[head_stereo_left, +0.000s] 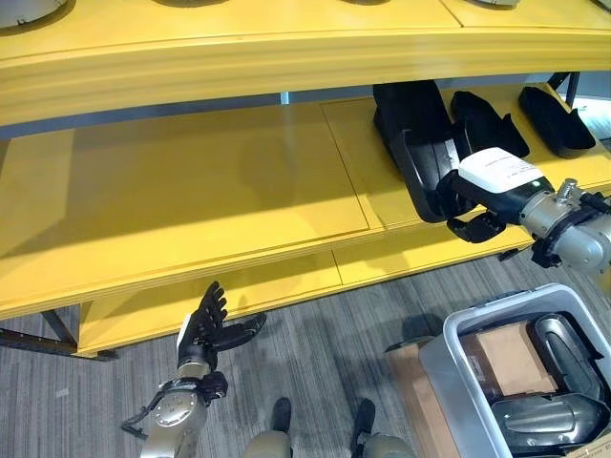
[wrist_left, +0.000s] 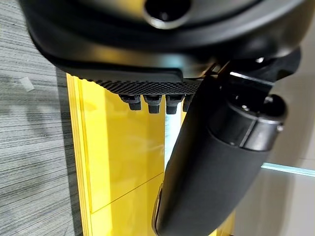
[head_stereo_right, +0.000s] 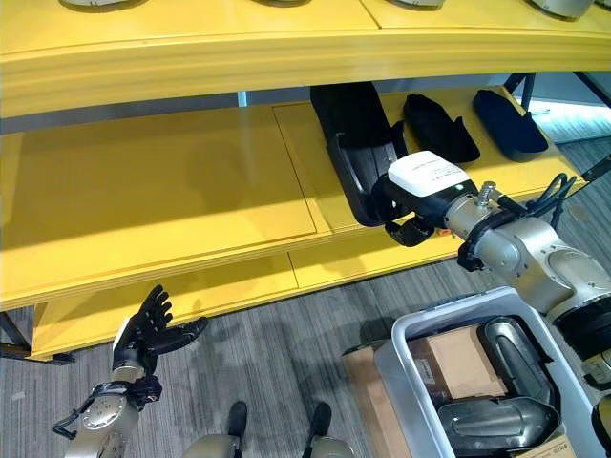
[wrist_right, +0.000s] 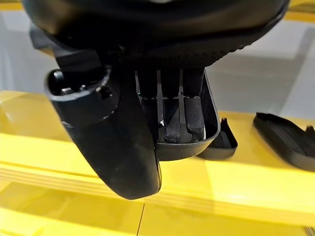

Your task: Move parts from the plastic box to the shelf.

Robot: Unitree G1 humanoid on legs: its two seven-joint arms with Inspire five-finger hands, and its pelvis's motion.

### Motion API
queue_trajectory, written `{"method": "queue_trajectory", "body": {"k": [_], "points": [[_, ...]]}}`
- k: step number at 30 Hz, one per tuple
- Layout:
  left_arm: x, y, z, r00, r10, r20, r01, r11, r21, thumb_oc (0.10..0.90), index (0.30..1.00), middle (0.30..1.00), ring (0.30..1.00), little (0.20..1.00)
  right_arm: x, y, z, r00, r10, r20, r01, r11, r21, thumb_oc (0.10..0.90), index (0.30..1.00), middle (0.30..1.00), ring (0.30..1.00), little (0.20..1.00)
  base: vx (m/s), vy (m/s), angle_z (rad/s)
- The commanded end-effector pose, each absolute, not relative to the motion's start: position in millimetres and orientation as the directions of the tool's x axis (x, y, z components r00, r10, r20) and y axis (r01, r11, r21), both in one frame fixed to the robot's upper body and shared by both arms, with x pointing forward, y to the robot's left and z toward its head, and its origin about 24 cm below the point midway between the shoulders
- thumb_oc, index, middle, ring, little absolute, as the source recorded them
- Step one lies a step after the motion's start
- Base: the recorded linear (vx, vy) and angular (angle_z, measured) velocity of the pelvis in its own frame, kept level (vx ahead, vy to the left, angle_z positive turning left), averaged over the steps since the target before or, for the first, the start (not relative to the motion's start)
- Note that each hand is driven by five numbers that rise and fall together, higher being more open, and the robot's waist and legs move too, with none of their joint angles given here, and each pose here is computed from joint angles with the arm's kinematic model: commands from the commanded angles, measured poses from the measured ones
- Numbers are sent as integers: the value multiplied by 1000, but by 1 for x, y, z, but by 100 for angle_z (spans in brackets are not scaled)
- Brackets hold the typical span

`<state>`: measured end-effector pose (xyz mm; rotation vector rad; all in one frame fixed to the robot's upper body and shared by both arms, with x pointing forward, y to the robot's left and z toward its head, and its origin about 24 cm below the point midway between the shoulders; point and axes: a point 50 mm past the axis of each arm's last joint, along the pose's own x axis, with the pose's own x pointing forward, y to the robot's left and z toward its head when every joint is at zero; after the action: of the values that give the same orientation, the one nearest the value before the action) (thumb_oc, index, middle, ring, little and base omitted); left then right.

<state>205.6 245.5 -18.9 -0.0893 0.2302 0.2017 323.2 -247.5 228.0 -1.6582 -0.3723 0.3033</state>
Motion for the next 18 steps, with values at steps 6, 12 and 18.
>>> {"method": "queue_trajectory", "body": {"k": [6,12,18], "points": [[217,248,16,985,164,-46,-166,984,-57,900,1000,1000,1000,1000,322,-226,318,813,486,320,370,-8,-929,400,300,300,300,300,20,-177,21],[214,249,13,982,179,-59,-183,980,-77,900,1000,1000,1000,1000,322,-211,331,774,532,343,400,10,-917,400,300,300,300,300,-25,-154,3],[211,240,5,986,132,-99,-140,987,-79,900,1000,1000,1000,1000,318,-224,305,806,498,322,353,33,-935,400,300,300,300,300,132,13,67]]}}
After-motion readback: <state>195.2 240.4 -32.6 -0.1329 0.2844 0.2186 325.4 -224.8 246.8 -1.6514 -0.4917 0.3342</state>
